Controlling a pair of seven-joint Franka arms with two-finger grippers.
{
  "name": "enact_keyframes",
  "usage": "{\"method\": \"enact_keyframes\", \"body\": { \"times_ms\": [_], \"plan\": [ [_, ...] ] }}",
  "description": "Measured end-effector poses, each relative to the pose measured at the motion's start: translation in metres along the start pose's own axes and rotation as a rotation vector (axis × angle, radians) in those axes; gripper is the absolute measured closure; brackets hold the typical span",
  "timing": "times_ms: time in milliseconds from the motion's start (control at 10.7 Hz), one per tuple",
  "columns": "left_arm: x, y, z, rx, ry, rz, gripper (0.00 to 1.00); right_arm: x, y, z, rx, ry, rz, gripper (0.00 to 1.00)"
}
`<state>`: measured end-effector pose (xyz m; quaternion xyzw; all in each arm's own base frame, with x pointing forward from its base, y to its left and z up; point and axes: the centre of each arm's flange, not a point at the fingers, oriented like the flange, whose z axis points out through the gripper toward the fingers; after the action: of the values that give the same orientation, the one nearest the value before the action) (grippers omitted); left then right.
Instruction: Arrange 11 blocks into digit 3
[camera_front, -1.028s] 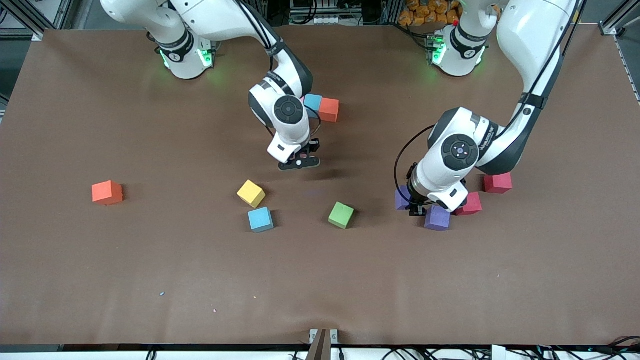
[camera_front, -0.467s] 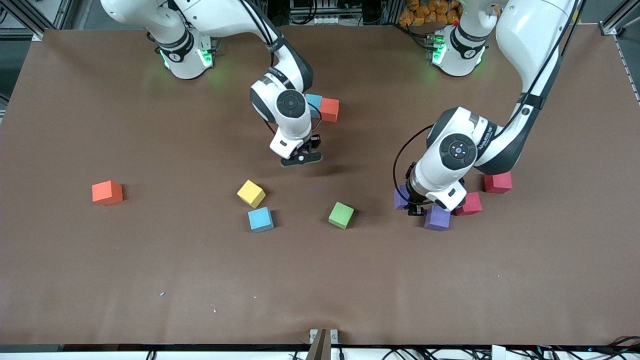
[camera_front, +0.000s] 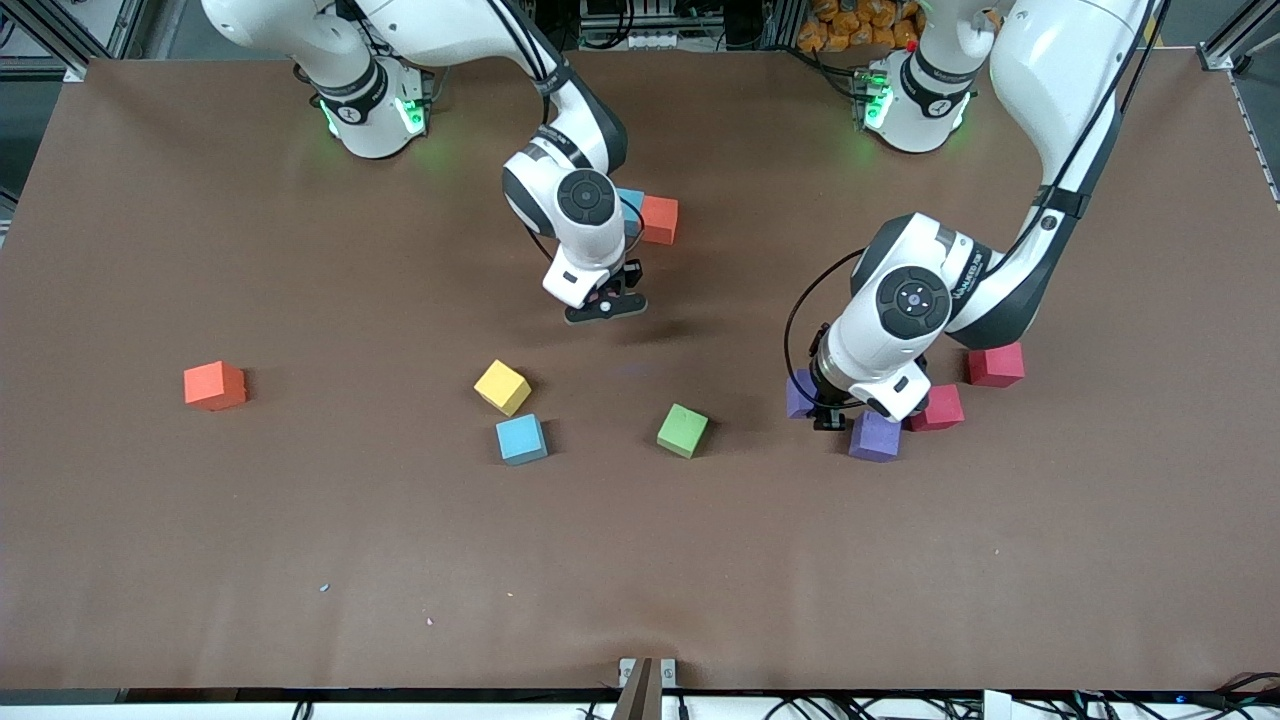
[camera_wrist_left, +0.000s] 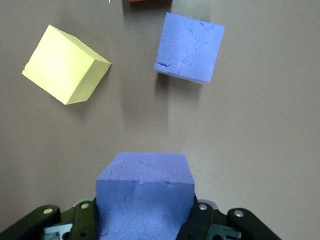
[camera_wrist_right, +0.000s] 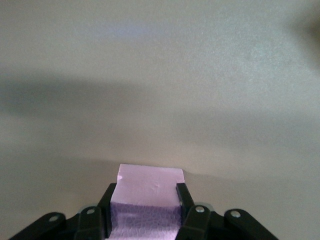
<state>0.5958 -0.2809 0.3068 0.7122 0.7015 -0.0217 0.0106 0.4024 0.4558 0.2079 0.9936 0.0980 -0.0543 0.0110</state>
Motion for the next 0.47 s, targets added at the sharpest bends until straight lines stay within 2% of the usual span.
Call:
{"method": "enact_keyframes", "body": {
  "times_ms": [467],
  "plan": [
    [-0.0001,-0.0001,0.0002,0.000,0.000,0.000,0.44,-0.0084,0.0042,0.0019,-0.007,-0.010,-0.002,0.48]
  ]
}}
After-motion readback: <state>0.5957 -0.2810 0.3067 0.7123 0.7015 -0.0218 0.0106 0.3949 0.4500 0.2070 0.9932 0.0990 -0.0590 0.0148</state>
